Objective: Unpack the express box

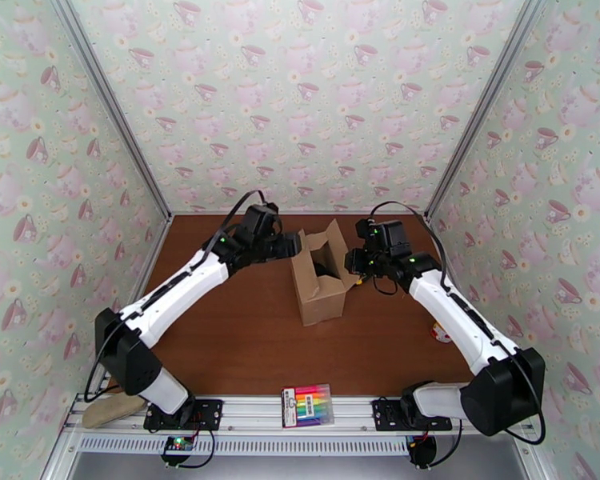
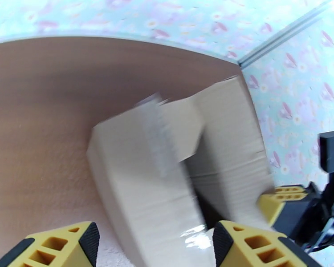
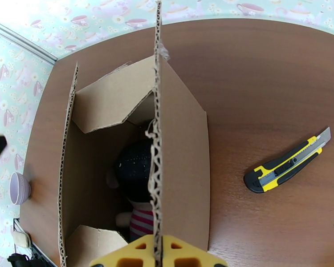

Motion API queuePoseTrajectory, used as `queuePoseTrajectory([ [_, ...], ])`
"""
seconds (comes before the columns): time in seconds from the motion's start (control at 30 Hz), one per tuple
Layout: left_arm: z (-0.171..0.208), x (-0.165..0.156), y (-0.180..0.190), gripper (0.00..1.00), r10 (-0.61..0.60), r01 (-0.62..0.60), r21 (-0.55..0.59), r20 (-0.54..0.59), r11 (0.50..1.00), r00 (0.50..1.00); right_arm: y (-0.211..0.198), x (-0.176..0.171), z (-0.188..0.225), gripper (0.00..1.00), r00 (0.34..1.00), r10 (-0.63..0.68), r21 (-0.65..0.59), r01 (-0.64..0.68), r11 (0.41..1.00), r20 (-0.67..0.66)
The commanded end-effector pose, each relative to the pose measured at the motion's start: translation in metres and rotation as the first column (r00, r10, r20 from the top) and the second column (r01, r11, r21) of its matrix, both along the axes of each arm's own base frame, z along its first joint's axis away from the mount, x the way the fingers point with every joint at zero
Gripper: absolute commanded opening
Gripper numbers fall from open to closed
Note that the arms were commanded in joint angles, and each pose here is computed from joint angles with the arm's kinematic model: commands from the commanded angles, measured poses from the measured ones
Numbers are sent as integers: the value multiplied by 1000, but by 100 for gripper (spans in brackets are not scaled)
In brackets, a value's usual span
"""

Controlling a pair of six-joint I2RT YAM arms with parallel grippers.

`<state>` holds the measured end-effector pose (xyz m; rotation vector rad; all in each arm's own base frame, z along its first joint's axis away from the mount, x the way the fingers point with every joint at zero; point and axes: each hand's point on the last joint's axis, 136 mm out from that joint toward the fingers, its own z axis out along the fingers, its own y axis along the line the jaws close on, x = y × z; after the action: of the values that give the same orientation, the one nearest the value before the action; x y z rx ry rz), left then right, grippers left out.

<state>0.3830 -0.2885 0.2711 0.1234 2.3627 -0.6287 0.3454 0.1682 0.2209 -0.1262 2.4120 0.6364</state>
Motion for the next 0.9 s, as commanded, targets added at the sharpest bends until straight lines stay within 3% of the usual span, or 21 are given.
queuePoseTrajectory([
  [0.0,-30,-8,-10,74,-78,89,106,-105,990,991,6,-5,4,8,1000,6,48,-7,999,9],
  [0.37,-34,-2,-33,74,-106,140,374,-111,917,988,5,-7,1,9,1000,0,20,0,1000,20],
  [0.6,-53,-5,-31,74,-99,151,571,-122,807,988,4,-7,1,10,1000,-1,13,1,1000,30],
  [0.87,-57,-8,-24,74,-90,149,613,-126,776,988,3,-8,0,11,999,-2,4,2,1000,33],
])
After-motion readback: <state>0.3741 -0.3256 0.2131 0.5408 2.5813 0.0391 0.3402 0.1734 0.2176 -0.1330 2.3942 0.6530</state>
